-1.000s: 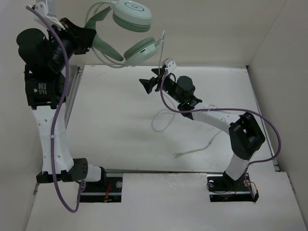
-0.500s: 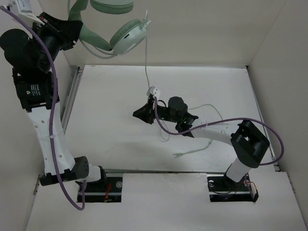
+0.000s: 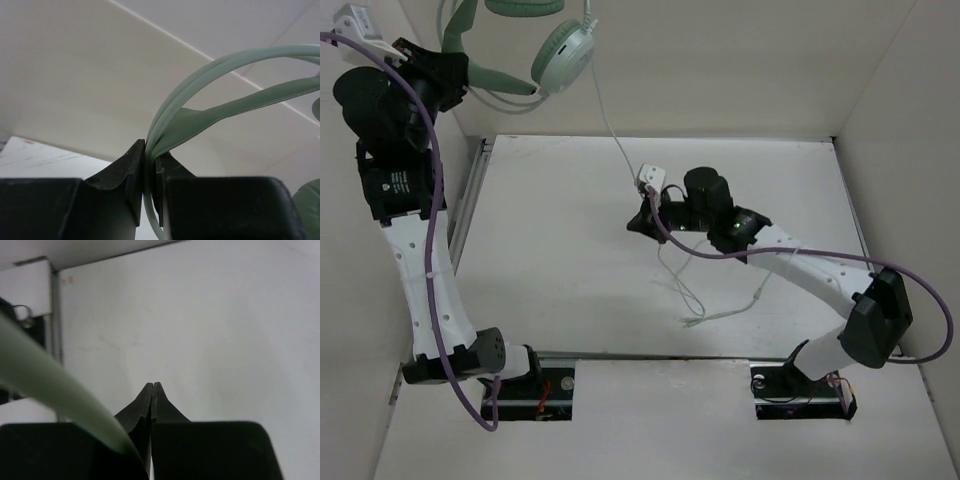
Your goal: Wrap the headphones
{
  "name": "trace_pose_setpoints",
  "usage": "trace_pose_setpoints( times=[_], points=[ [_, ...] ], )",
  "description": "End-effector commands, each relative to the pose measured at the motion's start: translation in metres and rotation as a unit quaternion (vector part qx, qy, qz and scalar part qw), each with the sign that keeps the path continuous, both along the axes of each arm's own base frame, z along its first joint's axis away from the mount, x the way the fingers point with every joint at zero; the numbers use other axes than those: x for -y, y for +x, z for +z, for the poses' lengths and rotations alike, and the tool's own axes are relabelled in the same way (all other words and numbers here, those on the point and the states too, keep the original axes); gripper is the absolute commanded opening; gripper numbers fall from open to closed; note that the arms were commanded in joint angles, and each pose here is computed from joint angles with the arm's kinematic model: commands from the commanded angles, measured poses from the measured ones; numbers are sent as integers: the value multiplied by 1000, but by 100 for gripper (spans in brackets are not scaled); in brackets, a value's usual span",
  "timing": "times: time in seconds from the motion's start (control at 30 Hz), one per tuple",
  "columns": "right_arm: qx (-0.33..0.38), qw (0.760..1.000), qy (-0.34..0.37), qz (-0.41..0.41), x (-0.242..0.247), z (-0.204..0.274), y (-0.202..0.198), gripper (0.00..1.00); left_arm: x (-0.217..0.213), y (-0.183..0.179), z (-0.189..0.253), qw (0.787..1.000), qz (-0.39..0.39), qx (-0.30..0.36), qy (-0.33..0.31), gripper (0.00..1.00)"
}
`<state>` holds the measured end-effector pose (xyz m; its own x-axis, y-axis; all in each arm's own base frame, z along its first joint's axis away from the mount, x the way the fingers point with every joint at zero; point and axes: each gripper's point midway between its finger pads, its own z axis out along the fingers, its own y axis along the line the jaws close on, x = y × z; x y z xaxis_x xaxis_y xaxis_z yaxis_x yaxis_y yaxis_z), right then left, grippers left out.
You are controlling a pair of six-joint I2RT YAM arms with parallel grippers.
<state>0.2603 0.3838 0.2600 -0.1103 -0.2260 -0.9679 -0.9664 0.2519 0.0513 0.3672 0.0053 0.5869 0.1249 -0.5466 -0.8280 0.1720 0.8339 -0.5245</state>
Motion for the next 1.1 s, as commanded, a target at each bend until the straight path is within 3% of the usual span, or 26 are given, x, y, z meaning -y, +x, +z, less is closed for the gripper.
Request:
trace_pose_setpoints(
  times=[0.0, 0.07, 0.23, 0.4, 0.5, 0.6, 0.73, 0.9, 1.0, 1.07],
  points=[
    [125, 982, -127, -60, 60, 26, 41, 0, -26, 6, -3, 995, 99, 14, 31, 0],
    [184, 961, -180, -105, 93, 46, 67, 0, -31, 11, -19, 989, 134, 0, 62, 0],
    [380, 845, -321, -197, 164, 109, 114, 0, -34, 23, -58, 974, 187, -48, 117, 0],
    [540, 722, -353, -251, 182, 201, 130, 0, -19, 41, -102, 968, 175, -100, 152, 0],
    [615, 678, -339, -219, 149, 229, 109, 0, -6, 49, -120, 966, 160, -116, 166, 0],
    [672, 657, -293, -174, 104, 246, 74, 0, 8, 52, -131, 966, 138, -127, 176, 0],
    [748, 612, -208, -151, 58, 290, 33, 0, 40, 54, -154, 965, 85, -142, 203, 0],
    [799, 575, -135, -115, 34, 316, -1, 0, 95, 42, -191, 953, -5, -167, 254, 0],
    [811, 563, -111, -117, 30, 330, -6, 0, 124, 30, -209, 944, -57, -171, 278, 0],
    [806, 566, -116, -126, 34, 334, 7, 0, 142, 19, -217, 937, -93, -169, 293, 0]
  ],
)
